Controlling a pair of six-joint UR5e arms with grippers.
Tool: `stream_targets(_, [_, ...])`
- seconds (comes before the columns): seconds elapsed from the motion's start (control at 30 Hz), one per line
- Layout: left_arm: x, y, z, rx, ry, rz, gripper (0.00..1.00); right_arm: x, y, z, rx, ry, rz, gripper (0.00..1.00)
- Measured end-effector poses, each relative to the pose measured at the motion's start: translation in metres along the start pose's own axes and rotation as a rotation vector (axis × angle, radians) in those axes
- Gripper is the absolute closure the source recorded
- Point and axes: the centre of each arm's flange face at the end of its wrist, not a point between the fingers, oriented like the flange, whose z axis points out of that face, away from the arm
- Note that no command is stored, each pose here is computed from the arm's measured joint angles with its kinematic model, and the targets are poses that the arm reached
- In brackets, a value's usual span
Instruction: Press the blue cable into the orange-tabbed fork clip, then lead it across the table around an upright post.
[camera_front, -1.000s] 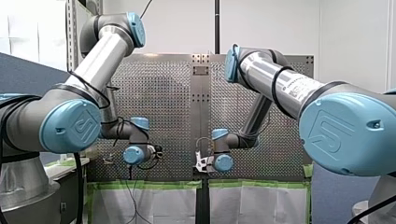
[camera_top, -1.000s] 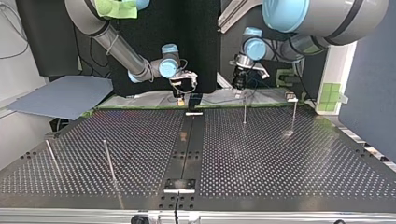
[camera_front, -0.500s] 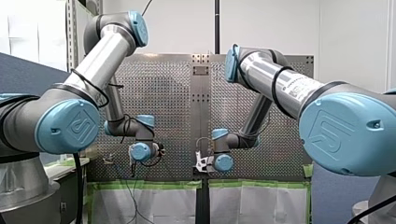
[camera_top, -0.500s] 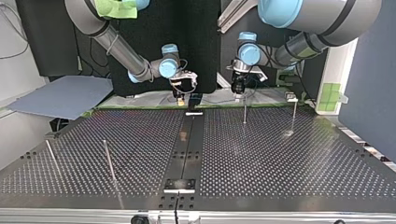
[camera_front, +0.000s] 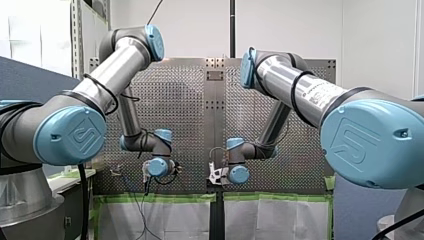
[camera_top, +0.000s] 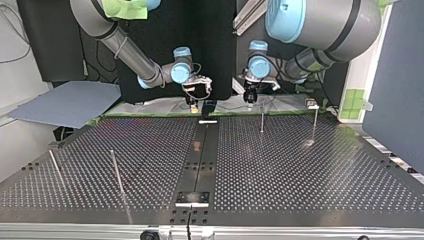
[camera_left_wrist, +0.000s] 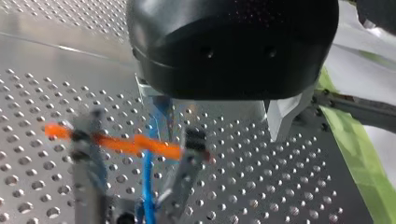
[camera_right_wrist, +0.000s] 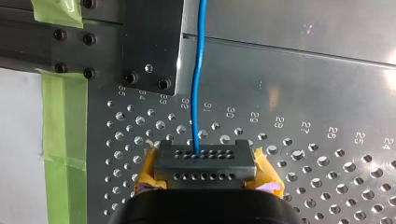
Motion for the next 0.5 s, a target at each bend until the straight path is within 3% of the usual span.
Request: stream_targets(0.5, [-0.007,-0.003,0.013,-0.032,-0.005,0.022,0.0,0.0,-0.001,0.0,0.001,0.0,0.0,1.0])
